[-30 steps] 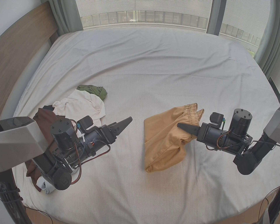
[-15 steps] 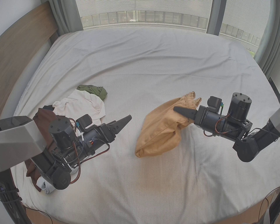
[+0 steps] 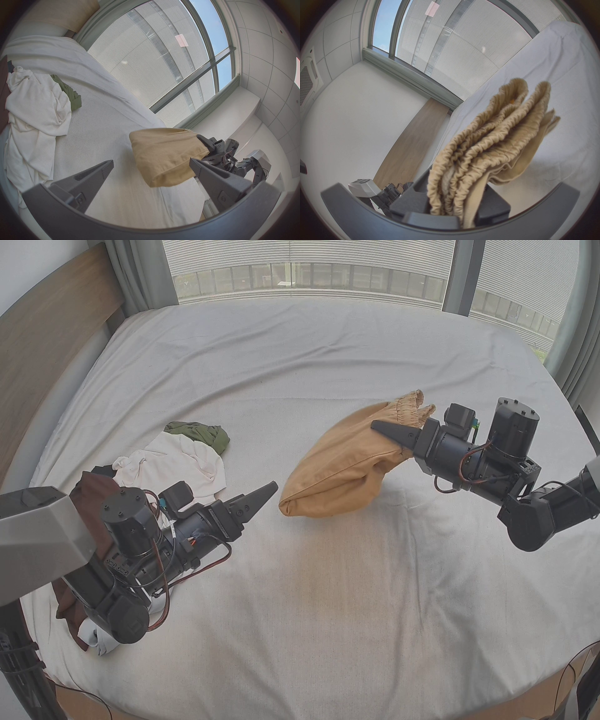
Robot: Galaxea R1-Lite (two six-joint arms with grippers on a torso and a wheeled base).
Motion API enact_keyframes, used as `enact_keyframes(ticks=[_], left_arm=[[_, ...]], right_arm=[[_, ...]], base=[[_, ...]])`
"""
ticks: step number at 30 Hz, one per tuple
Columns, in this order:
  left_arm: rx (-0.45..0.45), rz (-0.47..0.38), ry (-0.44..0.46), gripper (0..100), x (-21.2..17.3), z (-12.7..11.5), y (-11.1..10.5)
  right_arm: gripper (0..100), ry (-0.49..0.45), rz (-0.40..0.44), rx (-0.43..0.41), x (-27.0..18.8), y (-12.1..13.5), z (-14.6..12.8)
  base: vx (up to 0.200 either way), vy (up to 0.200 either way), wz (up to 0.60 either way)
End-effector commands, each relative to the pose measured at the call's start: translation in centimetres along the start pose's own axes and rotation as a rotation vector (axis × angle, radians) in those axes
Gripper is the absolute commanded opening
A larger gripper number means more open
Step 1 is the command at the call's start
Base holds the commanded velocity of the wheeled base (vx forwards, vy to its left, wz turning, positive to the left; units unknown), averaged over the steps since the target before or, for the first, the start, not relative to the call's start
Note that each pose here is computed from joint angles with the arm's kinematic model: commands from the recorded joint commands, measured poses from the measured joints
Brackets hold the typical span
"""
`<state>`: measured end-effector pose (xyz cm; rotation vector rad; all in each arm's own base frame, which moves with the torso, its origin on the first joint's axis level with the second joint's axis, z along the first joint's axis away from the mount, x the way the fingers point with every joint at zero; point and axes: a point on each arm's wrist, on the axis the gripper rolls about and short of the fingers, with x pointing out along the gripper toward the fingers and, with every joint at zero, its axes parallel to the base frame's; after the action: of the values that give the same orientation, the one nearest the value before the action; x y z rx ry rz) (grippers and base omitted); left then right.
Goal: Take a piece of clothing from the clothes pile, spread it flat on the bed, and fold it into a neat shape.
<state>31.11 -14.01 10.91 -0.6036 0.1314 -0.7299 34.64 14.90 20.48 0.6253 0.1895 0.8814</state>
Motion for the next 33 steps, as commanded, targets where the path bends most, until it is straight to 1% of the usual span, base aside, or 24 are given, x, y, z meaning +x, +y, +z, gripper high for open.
enact_keyframes(ticks=[1,4,10,19,33], left_arm=[[0.001,-0.002,-0.005,100,-0.1,0.2,-0.1],[0.002,-0.004,-0.008,100,-0.1,0.3,-0.2],[0.004,-0.001,-0.013,100,-0.1,0.4,0.0],[0.006,0.004,-0.025,100,-0.5,1.0,-0.1],[0.000,0.008,-0.019,100,-0.9,0.9,-0.2]], right_arm=[[0,-0.015,0.012,-0.009,0.3,0.4,0.7],[0,-0.019,-0.001,-0.006,0.8,0.0,1.6],[0,-0.027,-0.004,-0.008,2.2,-0.7,2.6],[0,-0.034,0.003,-0.012,4.1,-1.5,3.2],[0,-0.042,0.008,-0.001,7.4,-3.2,4.2]], base=[[0.000,0.000,0.00],[0.000,0.000,0.00],[0.000,0.000,0.00],[0.000,0.000,0.00],[0.000,0.000,0.00]])
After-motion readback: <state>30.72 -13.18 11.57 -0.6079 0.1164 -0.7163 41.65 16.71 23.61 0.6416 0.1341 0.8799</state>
